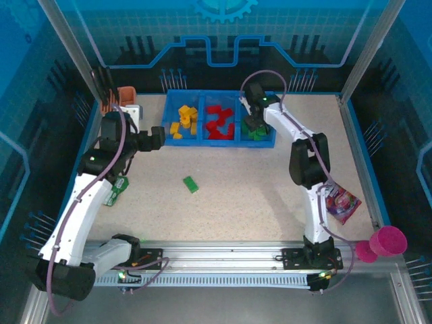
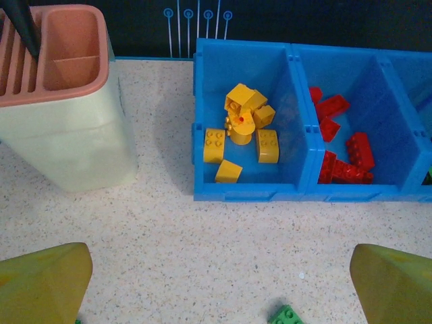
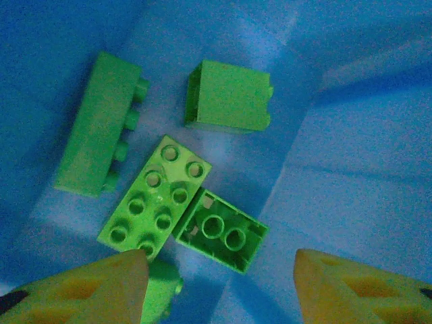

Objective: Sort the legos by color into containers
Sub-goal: Place the lego in the container, then pick up the lego from the center of the table.

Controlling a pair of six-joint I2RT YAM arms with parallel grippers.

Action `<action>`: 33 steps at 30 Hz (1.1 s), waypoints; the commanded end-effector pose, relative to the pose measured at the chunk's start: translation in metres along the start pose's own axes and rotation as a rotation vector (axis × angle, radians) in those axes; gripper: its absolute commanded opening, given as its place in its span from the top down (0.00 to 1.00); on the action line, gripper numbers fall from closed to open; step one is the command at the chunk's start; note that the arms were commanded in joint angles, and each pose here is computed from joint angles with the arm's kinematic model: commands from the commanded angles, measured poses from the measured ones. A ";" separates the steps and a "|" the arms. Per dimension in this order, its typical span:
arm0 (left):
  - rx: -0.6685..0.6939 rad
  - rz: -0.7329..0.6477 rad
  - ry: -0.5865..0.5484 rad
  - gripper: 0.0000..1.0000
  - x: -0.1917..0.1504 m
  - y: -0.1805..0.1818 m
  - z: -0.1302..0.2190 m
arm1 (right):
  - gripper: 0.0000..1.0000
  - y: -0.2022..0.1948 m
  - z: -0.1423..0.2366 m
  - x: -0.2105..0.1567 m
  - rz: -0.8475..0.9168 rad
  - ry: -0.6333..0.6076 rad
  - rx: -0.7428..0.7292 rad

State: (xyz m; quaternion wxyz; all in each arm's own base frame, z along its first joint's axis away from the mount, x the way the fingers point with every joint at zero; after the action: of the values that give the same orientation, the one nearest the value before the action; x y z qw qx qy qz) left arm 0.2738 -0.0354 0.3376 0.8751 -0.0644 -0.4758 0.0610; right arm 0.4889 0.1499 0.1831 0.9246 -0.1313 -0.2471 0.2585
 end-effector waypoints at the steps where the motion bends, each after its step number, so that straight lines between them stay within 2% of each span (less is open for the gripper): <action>1: -0.029 -0.011 -0.037 0.01 0.011 -0.002 0.014 | 0.38 0.006 0.062 0.006 -0.034 -0.098 0.045; 6: -0.042 -0.007 -0.067 0.01 0.012 -0.002 0.022 | 0.34 0.060 0.101 -0.013 -0.080 -0.131 0.208; 10: -0.044 -0.006 -0.090 0.01 0.011 -0.001 0.028 | 0.15 0.125 0.111 -0.029 -0.163 -0.090 0.318; 11: -0.045 -0.006 -0.097 0.01 0.011 -0.001 0.030 | 0.07 0.143 0.112 -0.031 -0.168 -0.087 0.358; 13: -0.050 -0.004 -0.115 0.01 0.010 0.000 0.034 | 0.01 0.179 0.112 -0.036 -0.172 -0.076 0.410; 17: -0.062 0.004 -0.144 0.01 0.007 0.001 0.041 | 0.00 0.241 0.106 -0.040 -0.100 -0.024 0.492; 21: -0.063 0.011 -0.162 0.01 0.003 0.002 0.048 | 0.00 0.281 0.092 -0.044 -0.070 0.026 0.577; 27: -0.063 0.014 -0.171 0.01 -0.003 0.004 0.047 | 0.00 0.306 0.081 -0.035 0.008 0.057 0.570; 33: -0.062 0.002 -0.176 0.01 -0.003 0.004 0.046 | 0.06 0.321 0.070 -0.043 0.068 0.109 0.529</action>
State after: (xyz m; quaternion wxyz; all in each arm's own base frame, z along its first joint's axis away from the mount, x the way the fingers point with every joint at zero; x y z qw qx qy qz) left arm 0.2325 -0.0307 0.3564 0.8362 -0.0872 -0.5384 0.0569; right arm 0.3010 0.3961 0.1197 0.9297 0.1164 -0.1453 0.3178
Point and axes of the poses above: each hand's point on the last joint's axis, 136 mm out from that joint toward the fingers, its own z axis back along the fingers, its own y axis along the line the jaws close on, x = y × z, the point moved 7 cm from there along z, back along the fingers, and after that the axes turned 4 degrees about z, right-handed, at the moved point
